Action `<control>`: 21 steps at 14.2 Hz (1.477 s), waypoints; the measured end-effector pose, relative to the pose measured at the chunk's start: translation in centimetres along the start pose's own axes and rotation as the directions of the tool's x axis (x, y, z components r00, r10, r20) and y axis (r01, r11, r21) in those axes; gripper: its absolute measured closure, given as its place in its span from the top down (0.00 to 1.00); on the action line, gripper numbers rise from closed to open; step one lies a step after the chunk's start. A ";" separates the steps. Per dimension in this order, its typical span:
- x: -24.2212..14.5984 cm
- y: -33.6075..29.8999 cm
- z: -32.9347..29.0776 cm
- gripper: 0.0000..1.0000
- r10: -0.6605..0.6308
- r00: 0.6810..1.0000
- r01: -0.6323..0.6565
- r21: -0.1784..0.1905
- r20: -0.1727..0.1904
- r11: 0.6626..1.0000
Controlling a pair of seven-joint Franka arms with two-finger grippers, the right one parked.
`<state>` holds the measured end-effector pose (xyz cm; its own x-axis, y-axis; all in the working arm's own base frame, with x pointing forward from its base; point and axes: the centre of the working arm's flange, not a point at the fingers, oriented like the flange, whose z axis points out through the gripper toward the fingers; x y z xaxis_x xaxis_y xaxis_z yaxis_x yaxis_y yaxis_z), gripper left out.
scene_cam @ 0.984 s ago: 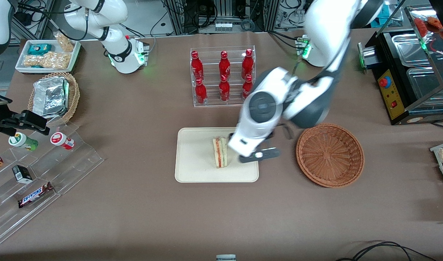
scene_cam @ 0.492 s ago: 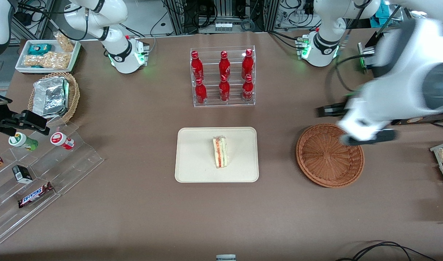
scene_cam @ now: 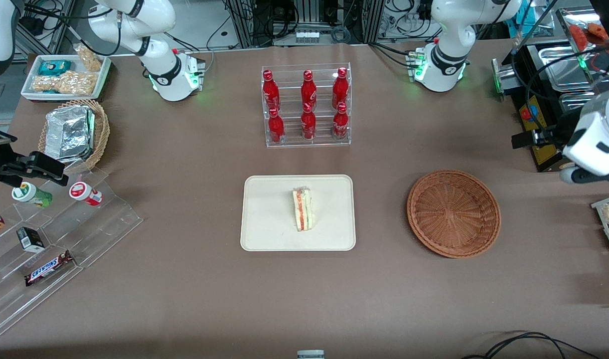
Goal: Place sandwich from basket to tray
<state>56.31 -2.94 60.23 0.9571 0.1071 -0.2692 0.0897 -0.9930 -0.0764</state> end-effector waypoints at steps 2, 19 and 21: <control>-1.7 -1.5 -0.4 1.00 0.039 0.999 -0.040 -0.008 -0.035 0.999; -3.8 2.3 -3.4 1.00 0.095 0.972 -0.100 -0.010 -0.213 0.995; -3.9 2.1 -3.7 1.00 0.091 0.971 -0.096 -0.012 -0.220 0.995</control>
<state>53.81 -5.60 64.63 0.9983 0.0028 -0.0575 0.0005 -0.9992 -0.0389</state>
